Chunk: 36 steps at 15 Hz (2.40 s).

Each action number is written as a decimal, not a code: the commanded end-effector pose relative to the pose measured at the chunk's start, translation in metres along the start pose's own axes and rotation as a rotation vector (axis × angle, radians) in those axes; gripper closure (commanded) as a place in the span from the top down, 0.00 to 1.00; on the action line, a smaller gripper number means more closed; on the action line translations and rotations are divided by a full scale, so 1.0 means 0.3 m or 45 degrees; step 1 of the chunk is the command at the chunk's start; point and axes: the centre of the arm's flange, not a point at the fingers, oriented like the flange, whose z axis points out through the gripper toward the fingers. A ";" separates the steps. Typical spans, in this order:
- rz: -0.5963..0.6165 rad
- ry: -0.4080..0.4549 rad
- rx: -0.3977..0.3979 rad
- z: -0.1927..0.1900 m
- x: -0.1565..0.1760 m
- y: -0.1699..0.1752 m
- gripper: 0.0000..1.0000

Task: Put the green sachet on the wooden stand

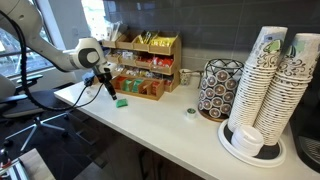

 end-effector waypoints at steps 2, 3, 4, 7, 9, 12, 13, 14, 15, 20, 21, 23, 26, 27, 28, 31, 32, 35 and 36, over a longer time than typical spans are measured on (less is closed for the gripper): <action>0.054 -0.035 -0.049 0.079 0.068 -0.039 1.00; 0.071 -0.041 -0.053 0.088 0.077 -0.037 1.00; 0.084 -0.046 -0.055 0.096 0.086 -0.037 1.00; 0.116 -0.072 -0.067 0.125 0.097 -0.027 1.00; 0.141 -0.098 -0.084 0.142 0.099 -0.013 1.00; 0.169 -0.128 -0.090 0.159 0.102 0.004 1.00; 0.178 -0.134 -0.087 0.164 0.105 0.010 1.00; 0.186 -0.137 -0.085 0.168 0.106 0.014 1.00; 0.194 -0.144 -0.071 0.175 0.108 0.020 1.00; 0.252 -0.180 -0.024 0.193 0.114 0.031 0.86; 0.259 -0.184 -0.019 0.193 0.114 0.032 0.82; 0.272 -0.188 -0.012 0.192 0.117 0.032 0.79; 0.285 -0.188 -0.005 0.187 0.120 0.034 0.75; 0.288 -0.185 -0.002 0.183 0.123 0.034 0.71; 0.290 -0.183 -0.001 0.181 0.124 0.035 0.68; 0.300 -0.174 0.005 0.169 0.130 0.039 0.43; 0.302 -0.170 0.005 0.165 0.131 0.041 0.42; 0.315 -0.157 0.003 0.144 0.133 0.056 0.22; 0.318 -0.153 0.001 0.137 0.133 0.061 0.20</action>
